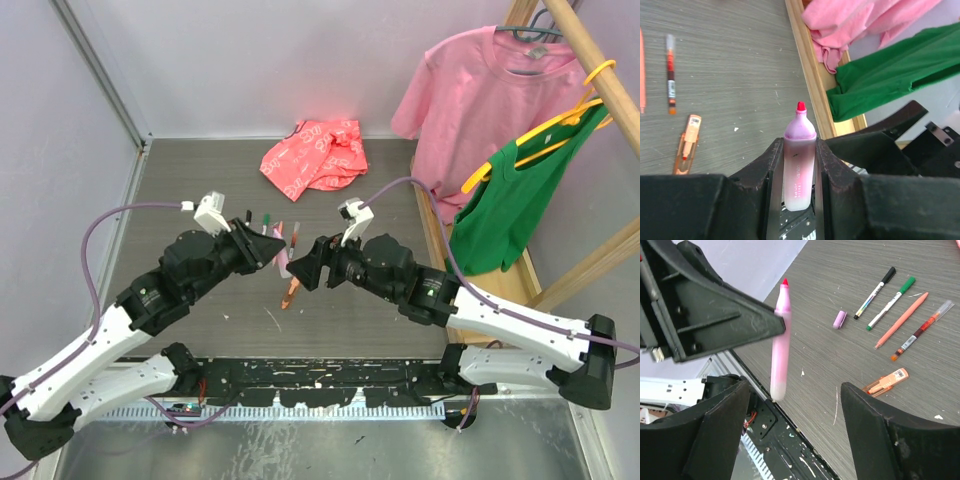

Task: Insert the pens into the pen caps
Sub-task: Pick up the pen from the center of the board.

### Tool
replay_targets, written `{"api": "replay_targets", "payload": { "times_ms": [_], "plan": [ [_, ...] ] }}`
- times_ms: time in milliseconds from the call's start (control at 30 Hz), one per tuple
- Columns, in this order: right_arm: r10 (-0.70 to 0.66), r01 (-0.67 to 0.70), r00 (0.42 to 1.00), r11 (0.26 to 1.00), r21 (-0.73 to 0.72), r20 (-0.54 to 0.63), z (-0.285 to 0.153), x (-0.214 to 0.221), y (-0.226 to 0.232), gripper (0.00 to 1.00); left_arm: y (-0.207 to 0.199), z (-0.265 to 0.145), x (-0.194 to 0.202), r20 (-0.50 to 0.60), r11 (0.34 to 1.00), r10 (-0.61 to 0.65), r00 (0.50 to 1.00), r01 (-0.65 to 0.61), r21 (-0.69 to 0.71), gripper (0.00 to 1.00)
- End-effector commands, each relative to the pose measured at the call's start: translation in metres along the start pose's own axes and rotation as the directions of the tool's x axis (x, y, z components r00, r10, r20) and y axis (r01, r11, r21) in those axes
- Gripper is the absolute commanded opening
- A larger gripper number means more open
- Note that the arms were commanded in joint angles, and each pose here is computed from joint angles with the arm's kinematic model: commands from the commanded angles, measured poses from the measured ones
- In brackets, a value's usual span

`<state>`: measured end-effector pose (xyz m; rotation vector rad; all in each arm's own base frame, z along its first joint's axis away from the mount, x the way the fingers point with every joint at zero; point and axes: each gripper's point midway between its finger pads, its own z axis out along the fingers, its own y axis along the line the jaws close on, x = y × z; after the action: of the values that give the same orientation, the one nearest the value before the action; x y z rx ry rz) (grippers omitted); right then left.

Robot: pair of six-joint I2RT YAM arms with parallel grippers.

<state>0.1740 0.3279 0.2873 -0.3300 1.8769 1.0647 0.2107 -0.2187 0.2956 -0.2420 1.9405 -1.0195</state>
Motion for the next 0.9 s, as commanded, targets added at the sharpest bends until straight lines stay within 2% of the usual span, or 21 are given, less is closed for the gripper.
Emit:
{"api": "replay_targets", "payload": {
  "times_ms": [0, 333, 600, 767, 867],
  "plan": [
    [0.051, -0.048, 0.995, 0.998, -0.033, 0.091, 0.009, -0.026, 0.015, 0.75, -0.032, 0.004, -0.012, 0.076, 0.996, -0.014, 0.997, 0.008, 0.088, 0.08],
    [0.078, -0.074, 0.996, 0.995, -0.066, 0.048, 0.021, -0.010, 0.019, 0.47, -0.038, 0.014, -0.004, 0.068, 0.995, -0.013, 0.998, 0.006, 0.103, 0.09],
    [0.083, -0.081, 0.996, 0.995, -0.063, 0.034, 0.026, -0.006, 0.018, 0.36, -0.033, 0.015, -0.001, 0.067, 0.995, -0.025, 0.997, 0.018, 0.099, 0.12],
    [0.088, -0.087, 0.996, 0.994, -0.061, 0.015, 0.032, 0.000, 0.018, 0.34, -0.036, 0.013, -0.001, 0.063, 0.994, -0.018, 0.998, 0.011, 0.111, 0.14],
    [0.094, -0.093, 0.995, 0.994, -0.058, 0.017, 0.033, 0.000, 0.018, 0.29, -0.040, 0.012, -0.003, 0.067, 0.992, -0.014, 0.998, 0.006, 0.126, 0.14]
  ]
}}
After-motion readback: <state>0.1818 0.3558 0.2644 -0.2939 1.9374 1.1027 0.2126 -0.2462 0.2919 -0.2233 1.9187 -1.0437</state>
